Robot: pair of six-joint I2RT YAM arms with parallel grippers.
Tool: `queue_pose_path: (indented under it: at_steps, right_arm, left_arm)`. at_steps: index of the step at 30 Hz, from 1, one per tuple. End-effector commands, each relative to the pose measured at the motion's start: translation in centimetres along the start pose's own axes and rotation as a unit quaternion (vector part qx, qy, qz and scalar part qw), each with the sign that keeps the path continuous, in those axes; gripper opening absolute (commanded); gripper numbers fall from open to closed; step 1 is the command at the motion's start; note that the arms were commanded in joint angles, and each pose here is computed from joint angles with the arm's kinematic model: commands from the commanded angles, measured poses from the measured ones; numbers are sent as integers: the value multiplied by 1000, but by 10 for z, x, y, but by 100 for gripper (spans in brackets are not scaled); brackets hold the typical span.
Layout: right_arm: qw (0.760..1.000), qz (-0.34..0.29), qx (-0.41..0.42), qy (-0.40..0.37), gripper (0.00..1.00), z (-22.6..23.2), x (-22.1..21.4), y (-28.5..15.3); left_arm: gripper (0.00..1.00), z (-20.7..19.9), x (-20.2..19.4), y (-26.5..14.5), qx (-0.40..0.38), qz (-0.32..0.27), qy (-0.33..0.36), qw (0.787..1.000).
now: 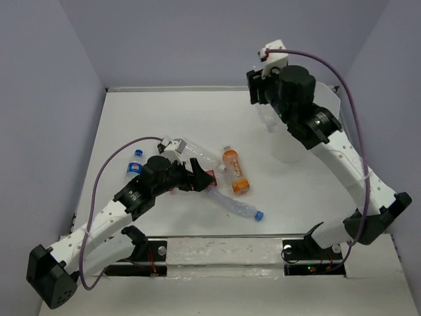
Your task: Put the plastic bottles in the bin
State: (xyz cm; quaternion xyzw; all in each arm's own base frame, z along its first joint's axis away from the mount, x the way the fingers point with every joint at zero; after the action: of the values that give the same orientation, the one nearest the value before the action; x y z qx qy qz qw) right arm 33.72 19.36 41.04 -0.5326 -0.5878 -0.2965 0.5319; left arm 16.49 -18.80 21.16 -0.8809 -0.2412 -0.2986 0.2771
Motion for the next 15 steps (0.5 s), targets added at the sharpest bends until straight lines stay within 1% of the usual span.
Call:
queue_pose_path:
  at_steps: [1, 2, 3, 4, 5, 6, 7, 10, 11, 12, 15]
  right_arm:
    - [976, -177, -104, 71, 46, -55, 79, -41]
    - [968, -201, -128, 78, 45, -68, 85, -46]
    - [961, -218, -149, 85, 45, -82, 88, -50]
    - [952, -237, -163, 103, 44, -95, 94, -54]
    - [949, -237, -175, 109, 44, -106, 92, -52]
    - [944, -231, -206, 113, 44, -129, 86, -50]
    - [935, -250, -217, 128, 44, -140, 89, -49]
    - [929, -235, -253, 135, 43, -168, 68, -35]
    - [924, -244, -258, 140, 43, -173, 65, -31]
    - [924, -230, -273, 139, 43, -185, 50, -22]
    - [928, -232, -249, 149, 43, -191, 41, -7]
  left_arm:
    - [99, -16, 2, 8, 29, -39, -20, 999]
    - [99, -17, -2, 11, 40, -42, -20, 998]
    - [99, -14, -12, 13, 72, -43, -12, 996]
    - [99, -14, -18, 15, 86, -40, -11, 995]
    - [99, -11, -25, 19, 104, -34, -9, 994]
    - [99, -12, -33, 22, 115, -38, -17, 993]
    - [99, -11, -37, 24, 120, -37, -22, 992]
    - [99, -6, -52, 33, 138, -37, -30, 989]
    - [99, 0, -58, 38, 153, -32, -27, 987]
    - [99, 1, -58, 42, 157, -42, -27, 986]
    - [99, 9, -70, 51, 185, -37, -17, 982]
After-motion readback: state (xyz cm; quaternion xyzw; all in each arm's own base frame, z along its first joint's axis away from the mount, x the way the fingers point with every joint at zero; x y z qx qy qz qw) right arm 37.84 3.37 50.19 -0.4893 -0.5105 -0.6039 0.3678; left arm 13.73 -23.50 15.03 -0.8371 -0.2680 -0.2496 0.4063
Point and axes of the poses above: each gripper's point midway between its finger pads, its own y axis out along the fingers, its own z axis along the line the jaws close on, x = y × z, the point moved 6 cm from there along -y, back along the fingers, and after that the axes turned 3 degrees about -y, right-handed, at the moved point
